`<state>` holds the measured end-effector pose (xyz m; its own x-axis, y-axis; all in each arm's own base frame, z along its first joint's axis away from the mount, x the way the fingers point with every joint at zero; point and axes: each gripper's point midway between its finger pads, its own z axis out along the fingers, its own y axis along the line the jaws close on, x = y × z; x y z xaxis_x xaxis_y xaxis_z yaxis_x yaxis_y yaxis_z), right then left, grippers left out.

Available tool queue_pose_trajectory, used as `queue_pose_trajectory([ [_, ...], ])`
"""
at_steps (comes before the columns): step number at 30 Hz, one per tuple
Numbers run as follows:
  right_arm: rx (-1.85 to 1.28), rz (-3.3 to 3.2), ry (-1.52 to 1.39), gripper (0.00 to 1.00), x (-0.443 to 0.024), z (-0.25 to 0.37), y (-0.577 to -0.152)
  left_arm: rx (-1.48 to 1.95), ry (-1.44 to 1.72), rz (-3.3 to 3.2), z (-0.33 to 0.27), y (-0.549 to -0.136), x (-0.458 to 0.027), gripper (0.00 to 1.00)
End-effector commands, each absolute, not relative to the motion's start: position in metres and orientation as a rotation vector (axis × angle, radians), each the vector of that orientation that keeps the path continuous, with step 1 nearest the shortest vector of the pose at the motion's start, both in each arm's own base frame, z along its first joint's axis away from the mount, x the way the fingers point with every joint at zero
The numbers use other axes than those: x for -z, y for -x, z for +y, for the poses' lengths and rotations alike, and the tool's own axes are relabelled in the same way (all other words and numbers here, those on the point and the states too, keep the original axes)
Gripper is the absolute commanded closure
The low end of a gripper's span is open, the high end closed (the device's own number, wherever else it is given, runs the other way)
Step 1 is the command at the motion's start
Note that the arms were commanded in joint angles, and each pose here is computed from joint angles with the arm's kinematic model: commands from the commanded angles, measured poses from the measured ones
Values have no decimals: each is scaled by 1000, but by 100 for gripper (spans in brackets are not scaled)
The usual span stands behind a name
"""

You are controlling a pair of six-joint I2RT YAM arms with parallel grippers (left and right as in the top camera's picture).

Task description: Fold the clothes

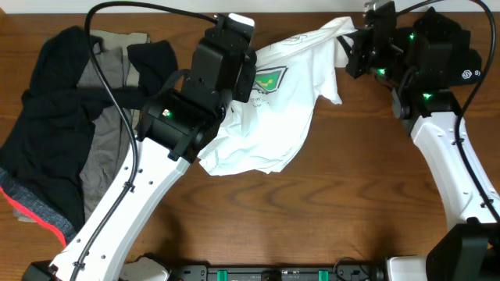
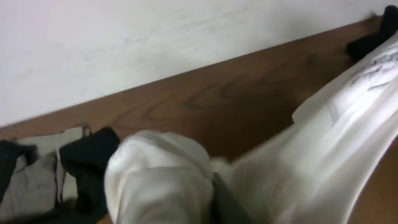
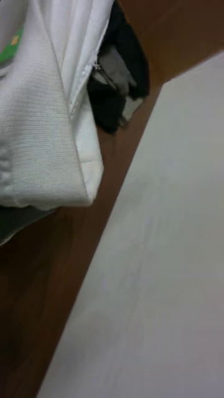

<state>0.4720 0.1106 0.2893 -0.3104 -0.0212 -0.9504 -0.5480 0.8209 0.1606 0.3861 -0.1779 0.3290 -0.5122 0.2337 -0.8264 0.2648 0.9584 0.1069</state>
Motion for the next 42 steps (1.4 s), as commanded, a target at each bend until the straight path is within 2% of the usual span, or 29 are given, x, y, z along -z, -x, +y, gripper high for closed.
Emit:
queue_pose_trajectory([
  [1,-344,1887,212,99,-279,36,-493,-15,-287,2106,-160,-388,-343,66],
  [3,-334,1906,179,99,-275,25,-493,-14,-286,2105,-160,-388,-343,39],
  [6,-317,1932,142,99,-270,8,-491,-15,-285,2105,-159,-388,-343,22],
  [9,-301,1948,116,99,-265,-2,-491,-15,-285,2105,-159,-388,-344,15],
  [14,-290,2007,97,96,-244,-11,-492,-28,-284,2124,-155,-386,-340,14],
  [15,-294,2020,94,88,-240,-11,-492,-33,-280,2131,-153,-386,-338,14],
  [16,-297,2033,91,70,-234,-11,-493,-38,-277,2136,-150,-387,-337,14],
  [17,-299,2041,89,56,-231,-11,-493,-42,-272,2141,-148,-387,-337,14],
  [19,-293,2053,82,14,-227,-12,-493,-46,-246,2156,-142,-387,-334,14],
  [20,-283,2054,75,1,-227,-14,-494,-39,-221,2170,-138,-387,-332,14],
  [30,-279,2017,142,1,-276,-2,-487,243,-245,2332,-148,-383,-297,14],
  [36,-287,2017,366,1,-310,47,-477,396,-287,2451,-172,-391,-257,14],
  [42,-304,1985,559,1,-324,105,-464,410,-268,2624,-183,-405,-190,15],
])
